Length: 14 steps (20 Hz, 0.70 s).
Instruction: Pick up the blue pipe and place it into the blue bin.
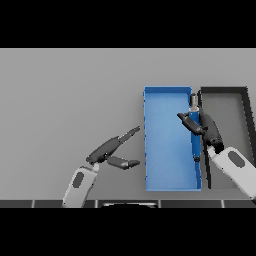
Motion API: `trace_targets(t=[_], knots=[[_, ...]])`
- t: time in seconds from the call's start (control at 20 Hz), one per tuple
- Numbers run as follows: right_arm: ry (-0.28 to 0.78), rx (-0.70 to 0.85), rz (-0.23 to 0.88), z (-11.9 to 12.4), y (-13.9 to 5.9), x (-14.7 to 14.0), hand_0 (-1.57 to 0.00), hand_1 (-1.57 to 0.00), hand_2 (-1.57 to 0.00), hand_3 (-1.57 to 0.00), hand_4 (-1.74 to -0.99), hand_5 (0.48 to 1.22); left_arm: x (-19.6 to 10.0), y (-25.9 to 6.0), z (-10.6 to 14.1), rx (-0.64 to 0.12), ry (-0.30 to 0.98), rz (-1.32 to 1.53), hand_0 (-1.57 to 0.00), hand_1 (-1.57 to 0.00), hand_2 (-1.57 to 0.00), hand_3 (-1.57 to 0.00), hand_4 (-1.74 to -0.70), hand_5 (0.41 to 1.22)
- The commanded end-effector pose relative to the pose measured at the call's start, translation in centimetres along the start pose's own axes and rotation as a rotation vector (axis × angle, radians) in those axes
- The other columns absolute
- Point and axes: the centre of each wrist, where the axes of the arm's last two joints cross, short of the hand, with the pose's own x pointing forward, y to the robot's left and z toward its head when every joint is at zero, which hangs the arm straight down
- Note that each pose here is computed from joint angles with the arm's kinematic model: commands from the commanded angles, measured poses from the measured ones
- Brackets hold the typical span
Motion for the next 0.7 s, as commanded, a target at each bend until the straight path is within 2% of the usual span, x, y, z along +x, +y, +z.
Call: trace_targets(t=[0.0, 0.1, 0.2, 0.35, 0.5, 0.65], knots=[[0.068, 0.019, 0.037, -0.2, -0.2, -0.7, -0.24, -0.22, -0.22, -0.13, -1.142, 1.03, 0.2, 0.1, -0.1, 0.002, -0.001, 0.002, 0.0, 0.0, 0.0, 0.0, -0.88, 0.429], [0.117, 0.033, 0.054, -0.4, -0.2, -1.3, -0.16, -0.14, -0.14, -0.08, -1.083, 0.934, 0.1, -0.1, 0.0, 0.001, -0.006, 0.003, 0.0, 0.0, 0.0, 0.0, -0.89, 0.428], [0.164, 0.046, 0.084, -0.5, -0.3, -1.6, -0.1, -0.09, -0.09, -0.05, -1.071, 0.868, 0.0, -0.2, 0.1, 0.003, -0.003, -0.001, 0.0, 0.0, 0.0, 0.0, -0.89, 0.426], [0.216, 0.065, 0.164, -0.8, 0.1, -2.0, -0.05, -0.05, -0.05, -0.03, -1.051, 0.787, 0.1, -0.1, 0.1, 0.004, -0.007, -0.007, 0.0, 0.0, 0.0, 0.0, -0.89, 0.428], [0.225, 0.065, 0.184, -0.7, 0.3, -1.7, -0.03, -0.02, -0.02, -0.01, -1.036, 0.713, 0.0, -0.2, 0.1, 0.005, 0.002, -0.008, 0.0, 0.0, 0.0, 0.0, -0.89, 0.429], [0.23, 0.069, 0.188, -1.0, 0.7, -1.7, -0.01, -0.01, -0.01, -0.01, -1.022, 0.672, 0.1, -0.3, 0.0, -0.002, -0.002, -0.012, 0.0, 0.0, 0.0, 0.0, -0.89, 0.431]])
